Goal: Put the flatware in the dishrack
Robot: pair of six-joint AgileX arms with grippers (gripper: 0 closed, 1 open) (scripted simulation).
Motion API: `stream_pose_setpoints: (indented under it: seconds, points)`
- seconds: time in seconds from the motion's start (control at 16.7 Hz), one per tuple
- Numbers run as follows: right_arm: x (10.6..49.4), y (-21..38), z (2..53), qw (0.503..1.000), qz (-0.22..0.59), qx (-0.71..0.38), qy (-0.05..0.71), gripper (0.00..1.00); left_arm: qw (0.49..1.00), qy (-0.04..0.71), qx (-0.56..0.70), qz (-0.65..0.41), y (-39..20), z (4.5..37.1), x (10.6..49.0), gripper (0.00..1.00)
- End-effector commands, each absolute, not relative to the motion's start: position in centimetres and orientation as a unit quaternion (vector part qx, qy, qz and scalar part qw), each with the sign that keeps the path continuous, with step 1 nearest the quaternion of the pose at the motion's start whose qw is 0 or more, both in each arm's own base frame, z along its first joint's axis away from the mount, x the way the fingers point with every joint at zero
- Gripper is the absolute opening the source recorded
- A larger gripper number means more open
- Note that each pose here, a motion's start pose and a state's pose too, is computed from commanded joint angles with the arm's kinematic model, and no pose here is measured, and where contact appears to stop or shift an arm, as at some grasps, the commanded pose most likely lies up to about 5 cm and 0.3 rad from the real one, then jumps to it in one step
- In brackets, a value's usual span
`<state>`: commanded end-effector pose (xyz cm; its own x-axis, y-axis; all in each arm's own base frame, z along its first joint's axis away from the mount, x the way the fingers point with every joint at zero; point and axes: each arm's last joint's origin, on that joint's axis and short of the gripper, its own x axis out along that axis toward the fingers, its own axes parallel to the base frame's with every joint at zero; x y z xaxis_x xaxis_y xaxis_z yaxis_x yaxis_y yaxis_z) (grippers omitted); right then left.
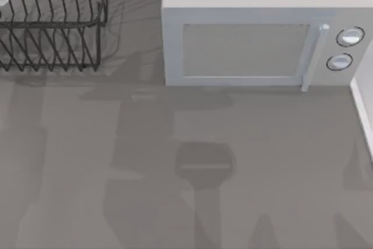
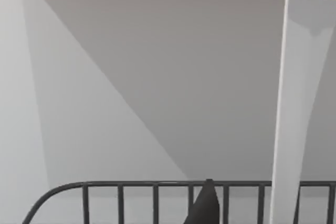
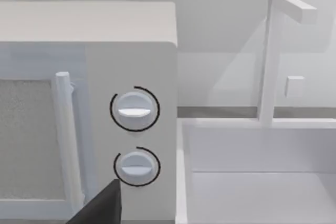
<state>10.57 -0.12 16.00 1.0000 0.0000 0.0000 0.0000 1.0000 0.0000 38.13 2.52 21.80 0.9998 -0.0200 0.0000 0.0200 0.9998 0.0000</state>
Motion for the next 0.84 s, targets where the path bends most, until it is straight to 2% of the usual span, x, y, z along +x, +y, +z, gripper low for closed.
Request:
stream_pose_setpoints:
  seconds: [0.48, 0.84]
  points:
    - [10.57, -0.12, 16.0, 1.0, 0.0, 0.0, 0.0, 1.0, 1.0, 0.0, 0.0, -0.01, 2.52, 21.8, 38.13, 0.98]
    - [10.57, -0.12, 16.0, 1.0, 0.0, 0.0, 0.0, 1.0, 1.0, 0.0, 0.0, -0.01, 2.52, 21.8, 38.13, 1.0]
